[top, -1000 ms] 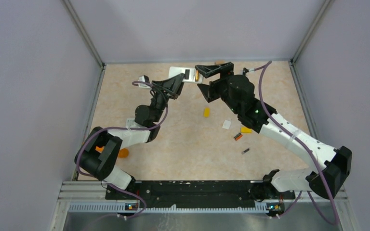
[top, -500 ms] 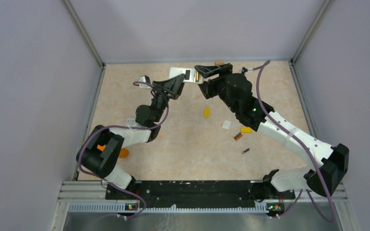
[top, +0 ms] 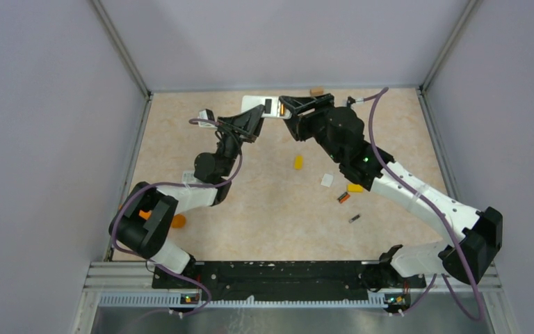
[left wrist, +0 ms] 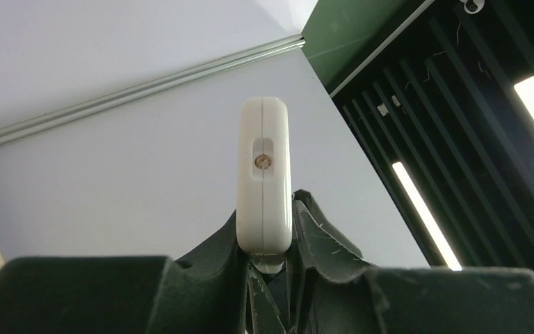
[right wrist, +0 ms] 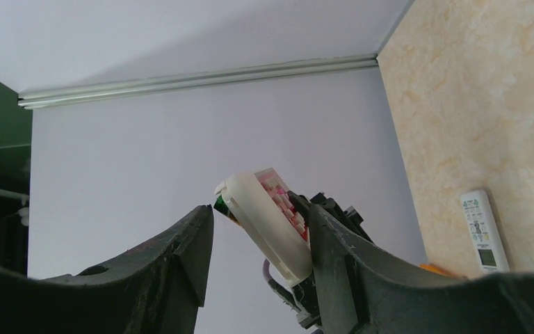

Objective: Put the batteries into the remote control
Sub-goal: Load the battery into the remote control.

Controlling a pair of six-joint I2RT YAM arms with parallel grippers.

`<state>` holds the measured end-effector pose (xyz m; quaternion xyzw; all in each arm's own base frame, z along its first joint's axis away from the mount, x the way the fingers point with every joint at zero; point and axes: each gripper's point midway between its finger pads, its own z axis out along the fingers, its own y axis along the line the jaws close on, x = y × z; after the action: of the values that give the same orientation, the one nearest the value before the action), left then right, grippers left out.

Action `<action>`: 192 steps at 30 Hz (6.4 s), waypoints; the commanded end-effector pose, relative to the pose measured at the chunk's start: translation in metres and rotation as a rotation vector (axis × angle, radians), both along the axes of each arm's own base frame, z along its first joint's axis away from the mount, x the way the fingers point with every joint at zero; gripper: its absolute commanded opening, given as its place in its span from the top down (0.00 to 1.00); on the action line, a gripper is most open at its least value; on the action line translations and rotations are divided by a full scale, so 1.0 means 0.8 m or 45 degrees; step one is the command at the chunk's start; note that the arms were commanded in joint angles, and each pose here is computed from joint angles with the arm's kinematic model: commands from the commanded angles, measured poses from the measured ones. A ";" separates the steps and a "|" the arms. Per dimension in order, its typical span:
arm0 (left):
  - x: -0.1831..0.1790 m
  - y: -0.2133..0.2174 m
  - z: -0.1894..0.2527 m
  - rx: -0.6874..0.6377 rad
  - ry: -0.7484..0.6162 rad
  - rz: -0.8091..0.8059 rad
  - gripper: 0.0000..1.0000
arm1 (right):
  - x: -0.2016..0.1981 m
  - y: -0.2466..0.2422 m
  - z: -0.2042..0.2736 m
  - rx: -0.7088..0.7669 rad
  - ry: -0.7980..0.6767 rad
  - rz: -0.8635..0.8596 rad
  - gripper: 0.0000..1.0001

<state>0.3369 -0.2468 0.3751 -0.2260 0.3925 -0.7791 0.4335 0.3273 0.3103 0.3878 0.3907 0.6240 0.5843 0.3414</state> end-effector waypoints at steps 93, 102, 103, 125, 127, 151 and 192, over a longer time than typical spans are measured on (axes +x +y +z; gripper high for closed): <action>-0.022 -0.017 0.034 0.019 0.006 -0.179 1.00 | -0.037 0.004 0.019 0.021 -0.212 0.454 0.88; -0.032 -0.001 0.046 0.006 0.024 -0.187 1.00 | -0.041 -0.012 -0.008 -0.068 -0.205 0.504 0.92; -0.033 0.001 0.047 0.011 0.025 -0.182 1.00 | -0.041 -0.012 -0.012 -0.075 -0.203 0.511 0.94; -0.048 -0.019 0.009 0.335 -0.053 -0.232 1.00 | -0.061 -0.036 -0.009 -0.466 -0.750 0.531 0.20; -0.055 -0.022 0.009 0.368 -0.094 -0.252 1.00 | -0.059 -0.045 -0.015 -0.536 -0.777 0.482 0.22; -0.092 -0.036 0.008 0.489 -0.206 -0.478 1.00 | -0.102 -0.040 -0.030 -0.607 -1.057 0.635 0.76; -0.153 -0.055 -0.001 0.941 -0.478 -0.774 0.62 | -0.167 -0.023 -0.057 -0.413 -1.096 0.958 1.00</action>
<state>0.2102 -0.2935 0.3385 0.2358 0.6217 -0.7078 0.2386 0.1881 0.2951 0.3125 -0.2146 0.6500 0.6484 0.3332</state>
